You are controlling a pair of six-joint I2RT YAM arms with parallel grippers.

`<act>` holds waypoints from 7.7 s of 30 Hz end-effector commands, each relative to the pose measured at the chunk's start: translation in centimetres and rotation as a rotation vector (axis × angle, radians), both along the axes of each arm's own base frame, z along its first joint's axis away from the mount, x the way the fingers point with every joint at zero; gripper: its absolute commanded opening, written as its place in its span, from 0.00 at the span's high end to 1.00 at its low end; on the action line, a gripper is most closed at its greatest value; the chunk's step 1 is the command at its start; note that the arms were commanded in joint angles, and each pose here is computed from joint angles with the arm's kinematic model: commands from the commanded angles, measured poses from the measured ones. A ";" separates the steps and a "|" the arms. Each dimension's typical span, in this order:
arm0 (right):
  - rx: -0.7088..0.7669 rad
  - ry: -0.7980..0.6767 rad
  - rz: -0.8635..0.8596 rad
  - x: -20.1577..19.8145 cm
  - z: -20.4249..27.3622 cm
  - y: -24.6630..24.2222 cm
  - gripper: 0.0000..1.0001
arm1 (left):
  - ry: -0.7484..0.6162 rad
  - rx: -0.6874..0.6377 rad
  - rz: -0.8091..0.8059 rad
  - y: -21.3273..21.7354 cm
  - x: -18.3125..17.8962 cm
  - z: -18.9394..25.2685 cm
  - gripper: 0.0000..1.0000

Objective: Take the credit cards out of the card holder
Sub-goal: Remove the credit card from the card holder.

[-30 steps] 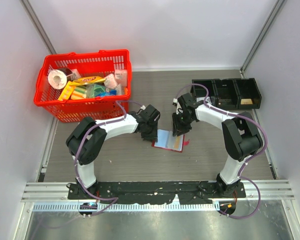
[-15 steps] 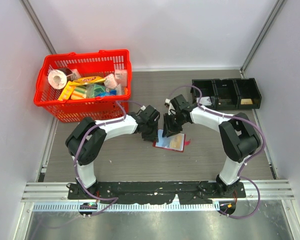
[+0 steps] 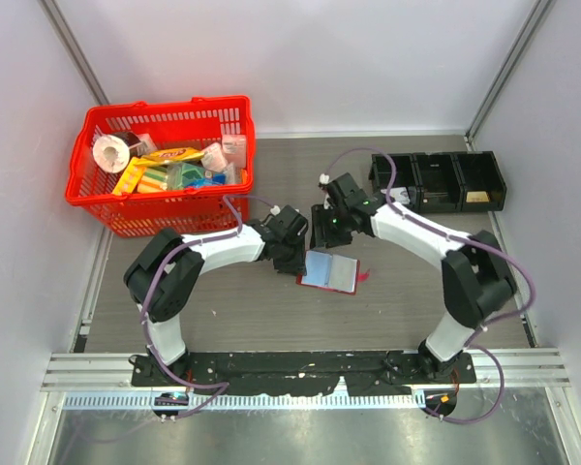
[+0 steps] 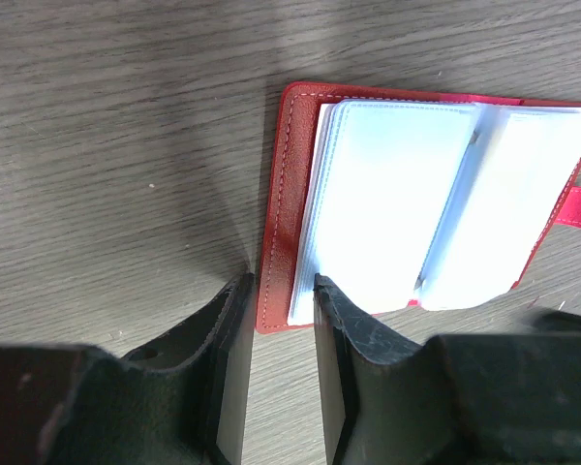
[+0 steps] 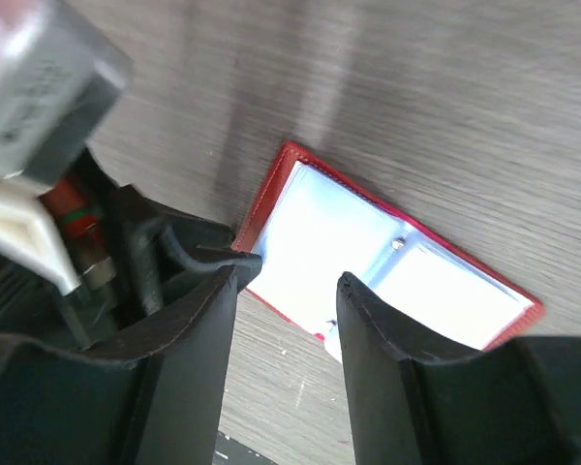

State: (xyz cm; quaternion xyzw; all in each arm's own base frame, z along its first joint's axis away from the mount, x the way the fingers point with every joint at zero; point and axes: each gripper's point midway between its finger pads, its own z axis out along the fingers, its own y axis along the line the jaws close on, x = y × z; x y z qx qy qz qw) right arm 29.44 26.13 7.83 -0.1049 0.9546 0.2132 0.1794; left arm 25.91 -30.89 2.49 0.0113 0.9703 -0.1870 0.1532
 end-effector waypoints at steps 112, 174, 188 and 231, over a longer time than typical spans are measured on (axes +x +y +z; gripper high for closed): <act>0.247 -0.110 -0.145 -0.4 1.6 -0.8 0.57 | -0.087 -0.108 0.058 -0.4 1.1 5.0 0.52; 0.633 0.060 -0.177 -3.4 -4.0 -5.2 0.97 | 0.088 0.045 0.045 0.5 0.3 -2.7 0.89; 0.669 0.082 -0.182 -3.5 -4.2 -4.8 0.97 | -0.037 -0.183 0.038 -3.0 2.3 4.8 0.73; 0.745 0.069 -0.110 -1.9 -2.9 -2.3 0.74 | 0.093 -0.073 0.005 -3.6 1.3 -1.3 0.80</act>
